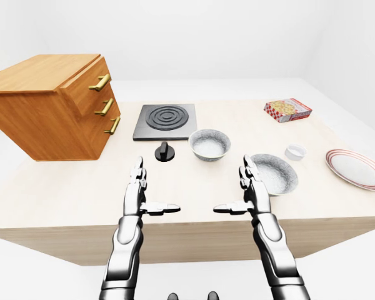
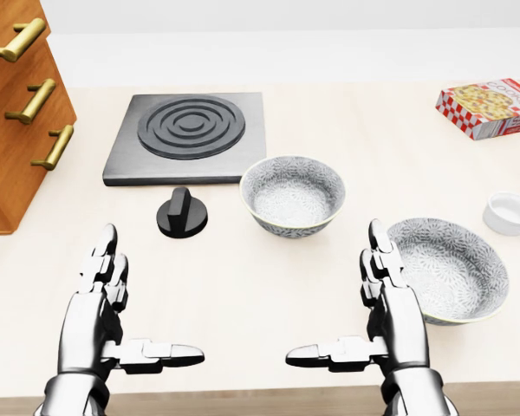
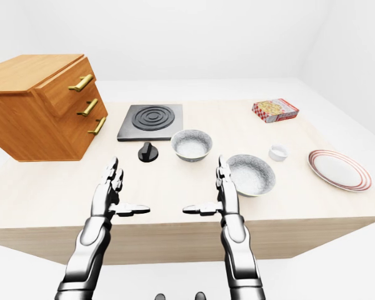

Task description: Pick the akita bowl from table center and place it on the plate.

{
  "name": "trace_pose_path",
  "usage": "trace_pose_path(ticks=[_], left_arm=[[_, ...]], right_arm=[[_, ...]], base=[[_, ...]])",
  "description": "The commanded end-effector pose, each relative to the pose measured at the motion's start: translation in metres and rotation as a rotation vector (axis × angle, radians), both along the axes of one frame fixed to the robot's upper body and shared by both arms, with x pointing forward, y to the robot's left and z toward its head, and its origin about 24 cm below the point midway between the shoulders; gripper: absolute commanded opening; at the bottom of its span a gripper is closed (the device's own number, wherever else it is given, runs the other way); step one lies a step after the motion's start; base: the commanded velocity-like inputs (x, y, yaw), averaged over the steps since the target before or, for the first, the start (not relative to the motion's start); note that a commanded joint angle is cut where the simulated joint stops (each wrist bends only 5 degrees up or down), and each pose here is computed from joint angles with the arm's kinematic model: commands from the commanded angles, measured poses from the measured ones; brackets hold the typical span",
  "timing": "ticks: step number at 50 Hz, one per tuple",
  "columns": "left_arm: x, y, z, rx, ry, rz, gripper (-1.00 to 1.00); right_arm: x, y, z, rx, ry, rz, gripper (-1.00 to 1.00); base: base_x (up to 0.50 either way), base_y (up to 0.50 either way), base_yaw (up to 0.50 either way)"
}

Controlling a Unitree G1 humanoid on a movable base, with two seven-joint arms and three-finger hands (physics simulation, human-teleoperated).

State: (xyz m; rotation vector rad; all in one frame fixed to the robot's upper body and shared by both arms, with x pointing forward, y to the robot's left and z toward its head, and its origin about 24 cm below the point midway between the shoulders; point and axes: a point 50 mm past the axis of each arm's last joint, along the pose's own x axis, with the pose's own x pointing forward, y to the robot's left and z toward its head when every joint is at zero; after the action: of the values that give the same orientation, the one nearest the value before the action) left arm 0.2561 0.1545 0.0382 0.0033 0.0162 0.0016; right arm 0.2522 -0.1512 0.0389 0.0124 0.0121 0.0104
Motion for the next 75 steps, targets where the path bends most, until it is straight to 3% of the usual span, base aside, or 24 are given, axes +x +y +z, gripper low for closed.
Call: trace_pose_path(ticks=[1, 10, 14, 17, 20, 28, 34, 41, 75], left_arm=[[0.006, 0.011, -0.008, 0.014, 0.047, 0.01, 1.0], [0.009, 0.011, -0.017, 0.04, 0.081, 0.012, 1.0], [0.013, 0.013, -0.012, 0.062, 0.081, 0.018, 1.0], [0.019, 0.015, -0.004, 0.078, 0.078, 0.022, 1.0], [0.029, 0.018, 0.021, 0.082, -0.012, 0.028, 1.0], [0.049, 0.024, 0.056, 0.095, -0.13, 0.037, 1.0], [0.052, 0.024, 0.069, 0.098, -0.175, 0.044, 1.0], [0.042, 0.019, 0.063, 0.115, -0.173, 0.036, 1.0], [0.04, 0.022, 0.067, 0.116, -0.186, 0.041, 1.0]], right_arm=[[-0.004, -0.003, -0.005, 0.03, 0.032, 0.022, 1.0], [-0.004, 0.0, -0.003, 0.035, 0.058, 0.026, 1.0], [-0.002, 0.005, 0.02, 0.029, -0.04, 0.055, 1.0], [0.003, 0.003, 0.044, 0.042, -0.138, 0.039, 1.0], [0.011, 0.001, 0.074, 0.053, -0.263, 0.037, 1.0], [0.023, -0.001, 0.109, 0.098, -0.394, 0.061, 1.0], [0.025, 0.002, 0.116, 0.084, -0.421, 0.083, 1.0], [0.022, 0.005, 0.115, 0.111, -0.421, 0.101, 1.0], [0.018, 0.008, 0.111, 0.102, -0.407, 0.125, 1.0]], base=[[0.0, 0.0, 0.0], [0.0, 0.0, 0.0], [0.0, 0.0, 0.0], [0.0, 0.0, 0.0], [0.0, 0.0, 0.0], [0.0, 0.0, 0.0], [0.0, 0.0, 0.0], [0.0, -0.04, 0.0], [0.01, -0.5, 0.0]])
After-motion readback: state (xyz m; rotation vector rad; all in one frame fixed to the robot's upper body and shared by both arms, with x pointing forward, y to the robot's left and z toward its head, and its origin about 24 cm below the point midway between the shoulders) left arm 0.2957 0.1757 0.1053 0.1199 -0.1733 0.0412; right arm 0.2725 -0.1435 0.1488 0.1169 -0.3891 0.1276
